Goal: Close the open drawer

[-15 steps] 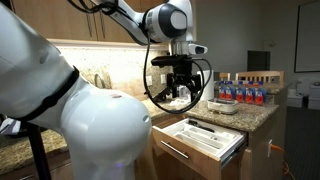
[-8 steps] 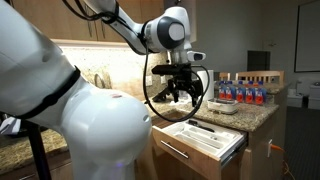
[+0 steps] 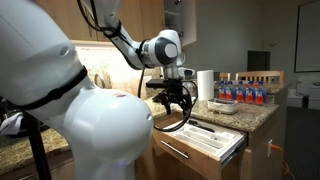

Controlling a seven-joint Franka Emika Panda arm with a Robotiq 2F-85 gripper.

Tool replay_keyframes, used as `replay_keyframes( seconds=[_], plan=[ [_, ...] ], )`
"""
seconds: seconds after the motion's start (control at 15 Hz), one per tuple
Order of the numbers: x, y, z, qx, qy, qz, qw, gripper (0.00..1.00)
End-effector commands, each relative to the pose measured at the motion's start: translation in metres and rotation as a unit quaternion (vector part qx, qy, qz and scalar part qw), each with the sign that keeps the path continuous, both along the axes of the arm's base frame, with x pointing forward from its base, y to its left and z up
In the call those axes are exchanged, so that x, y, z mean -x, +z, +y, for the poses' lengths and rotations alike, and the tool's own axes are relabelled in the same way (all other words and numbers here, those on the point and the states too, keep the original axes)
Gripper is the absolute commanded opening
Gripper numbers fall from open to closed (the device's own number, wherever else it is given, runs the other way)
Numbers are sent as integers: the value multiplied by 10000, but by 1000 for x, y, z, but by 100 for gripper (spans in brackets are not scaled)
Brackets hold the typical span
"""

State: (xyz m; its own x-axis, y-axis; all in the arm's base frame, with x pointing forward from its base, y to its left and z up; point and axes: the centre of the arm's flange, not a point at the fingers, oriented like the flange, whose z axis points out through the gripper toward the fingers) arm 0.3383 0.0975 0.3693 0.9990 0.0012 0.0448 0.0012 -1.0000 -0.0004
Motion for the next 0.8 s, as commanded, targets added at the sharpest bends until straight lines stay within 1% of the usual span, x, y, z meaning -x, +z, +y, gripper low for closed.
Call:
replay_keyframes(
  seconds=[0.0,0.27,0.33,0.4,0.53,0.73],
  plan=[
    [-14,-26,9,125,-203,464,9986,100],
    [-18,-49,16,139,-170,1042,9943,100],
    [-19,-55,20,175,-49,1256,9919,100],
    [-20,-59,24,198,-56,1398,9900,100],
    [-21,-66,29,198,156,1624,9864,100],
    [-26,-74,42,62,449,2069,9773,100]
  ],
)
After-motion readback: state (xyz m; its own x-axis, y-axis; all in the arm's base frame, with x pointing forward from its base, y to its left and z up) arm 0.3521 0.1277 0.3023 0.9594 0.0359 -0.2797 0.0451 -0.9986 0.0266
